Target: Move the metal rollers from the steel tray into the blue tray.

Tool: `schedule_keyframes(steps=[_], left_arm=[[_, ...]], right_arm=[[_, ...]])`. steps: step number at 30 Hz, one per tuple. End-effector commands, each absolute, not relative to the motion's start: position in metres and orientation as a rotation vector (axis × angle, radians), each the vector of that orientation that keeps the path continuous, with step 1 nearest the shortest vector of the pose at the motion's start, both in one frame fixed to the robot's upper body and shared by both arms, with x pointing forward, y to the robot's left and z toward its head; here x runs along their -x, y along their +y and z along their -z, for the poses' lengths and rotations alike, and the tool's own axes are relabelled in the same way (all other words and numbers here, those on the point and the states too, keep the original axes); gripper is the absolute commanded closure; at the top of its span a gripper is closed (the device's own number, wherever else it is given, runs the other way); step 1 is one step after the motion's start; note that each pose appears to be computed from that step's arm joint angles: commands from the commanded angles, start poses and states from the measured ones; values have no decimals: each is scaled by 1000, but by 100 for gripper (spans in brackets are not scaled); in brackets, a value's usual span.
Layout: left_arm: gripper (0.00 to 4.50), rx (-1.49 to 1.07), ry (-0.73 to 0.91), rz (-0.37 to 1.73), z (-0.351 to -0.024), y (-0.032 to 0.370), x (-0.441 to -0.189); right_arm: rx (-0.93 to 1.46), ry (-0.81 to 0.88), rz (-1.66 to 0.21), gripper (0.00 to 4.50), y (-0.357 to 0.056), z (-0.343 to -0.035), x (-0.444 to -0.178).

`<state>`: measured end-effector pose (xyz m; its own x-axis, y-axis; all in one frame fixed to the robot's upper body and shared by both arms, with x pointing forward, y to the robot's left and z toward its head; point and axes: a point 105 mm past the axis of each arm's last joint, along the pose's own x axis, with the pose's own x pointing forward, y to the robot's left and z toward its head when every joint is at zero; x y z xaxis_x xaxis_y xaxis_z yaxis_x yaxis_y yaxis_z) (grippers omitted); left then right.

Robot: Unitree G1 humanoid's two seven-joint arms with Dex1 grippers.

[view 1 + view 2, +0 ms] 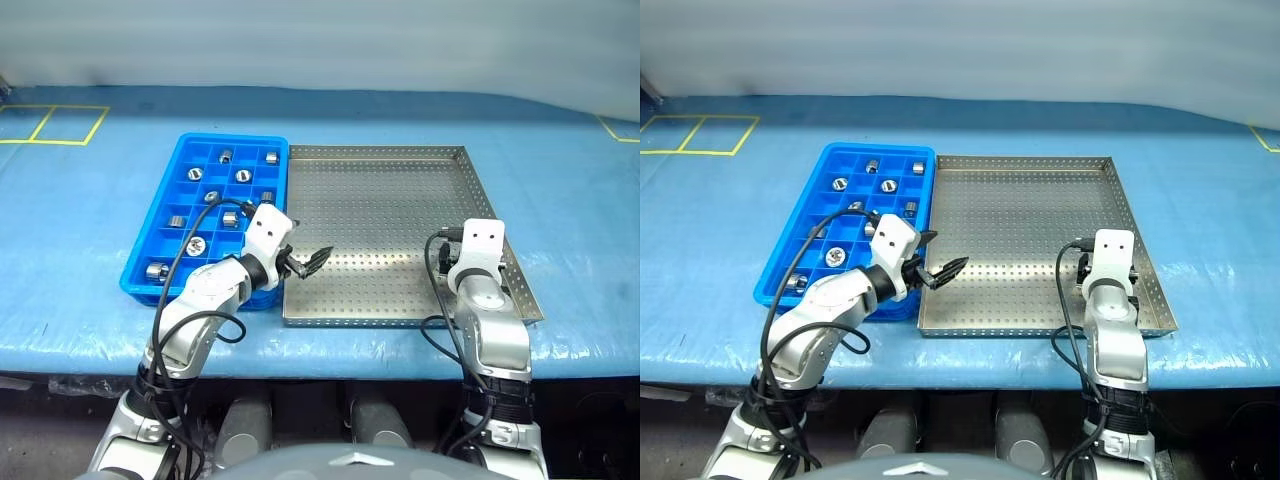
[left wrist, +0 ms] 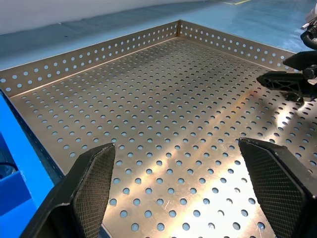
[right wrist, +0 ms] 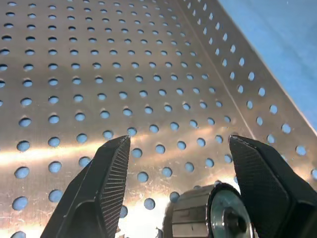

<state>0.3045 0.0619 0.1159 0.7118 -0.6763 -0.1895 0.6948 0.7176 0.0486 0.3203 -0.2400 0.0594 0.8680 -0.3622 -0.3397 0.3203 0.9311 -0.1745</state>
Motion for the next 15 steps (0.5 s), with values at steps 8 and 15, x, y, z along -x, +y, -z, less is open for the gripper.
schedule_keyframes(steps=[8,15], left_arm=[[14,-130,140,751,-120,63,-306],[14,-131,140,749,-121,64,-307]], right_arm=[[96,355,359,370,-234,-65,-320],[78,314,349,370,-232,-74,-322]])
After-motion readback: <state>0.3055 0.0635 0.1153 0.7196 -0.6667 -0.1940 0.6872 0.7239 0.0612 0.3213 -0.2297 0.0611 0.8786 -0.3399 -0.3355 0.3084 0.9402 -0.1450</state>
